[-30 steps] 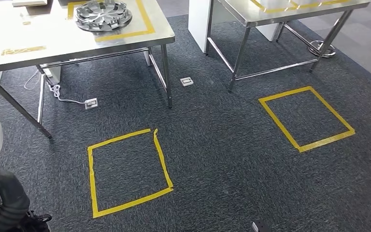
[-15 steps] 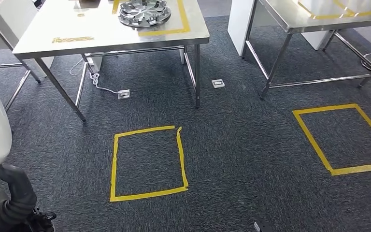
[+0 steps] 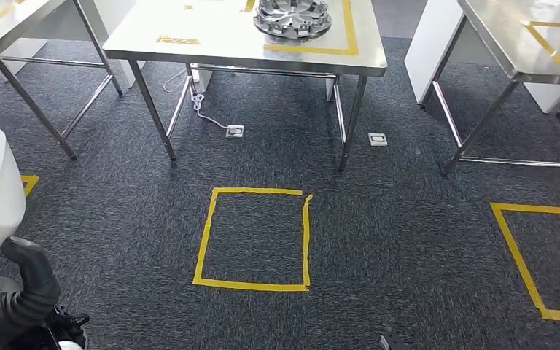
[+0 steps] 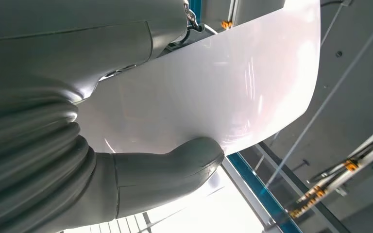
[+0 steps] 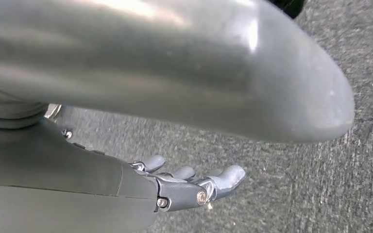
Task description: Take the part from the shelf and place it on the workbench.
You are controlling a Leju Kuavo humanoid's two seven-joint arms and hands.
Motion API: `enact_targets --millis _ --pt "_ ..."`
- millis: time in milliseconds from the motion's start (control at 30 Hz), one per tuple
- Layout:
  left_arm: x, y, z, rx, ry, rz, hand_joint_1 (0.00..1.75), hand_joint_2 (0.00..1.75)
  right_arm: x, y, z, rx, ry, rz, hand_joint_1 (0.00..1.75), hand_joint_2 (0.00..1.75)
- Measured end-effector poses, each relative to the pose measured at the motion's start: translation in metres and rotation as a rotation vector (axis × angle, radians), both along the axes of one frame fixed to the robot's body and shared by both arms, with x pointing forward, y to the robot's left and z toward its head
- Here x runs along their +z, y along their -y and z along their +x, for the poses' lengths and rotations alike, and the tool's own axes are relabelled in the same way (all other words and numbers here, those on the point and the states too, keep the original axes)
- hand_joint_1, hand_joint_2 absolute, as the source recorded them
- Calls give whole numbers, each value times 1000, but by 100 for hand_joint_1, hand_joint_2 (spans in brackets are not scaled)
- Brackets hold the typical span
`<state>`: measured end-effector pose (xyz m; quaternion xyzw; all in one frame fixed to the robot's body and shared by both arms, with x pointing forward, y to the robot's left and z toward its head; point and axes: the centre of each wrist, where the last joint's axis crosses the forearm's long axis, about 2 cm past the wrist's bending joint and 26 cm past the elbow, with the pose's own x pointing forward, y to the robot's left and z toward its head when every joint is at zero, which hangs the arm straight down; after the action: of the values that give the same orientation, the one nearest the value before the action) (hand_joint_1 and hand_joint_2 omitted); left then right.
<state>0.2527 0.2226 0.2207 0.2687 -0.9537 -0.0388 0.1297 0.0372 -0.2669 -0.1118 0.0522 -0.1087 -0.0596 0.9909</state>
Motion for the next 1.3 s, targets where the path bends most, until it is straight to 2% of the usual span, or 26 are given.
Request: enact_targets --millis 900,1300 --pt "0 -6 7 34 -8 -19 175 175 0 -3 1 -7 -19 13 0 0" --pt "3 -2 8 34 -4 -38 175 175 0 -3 1 -12 -23 10 0 0"
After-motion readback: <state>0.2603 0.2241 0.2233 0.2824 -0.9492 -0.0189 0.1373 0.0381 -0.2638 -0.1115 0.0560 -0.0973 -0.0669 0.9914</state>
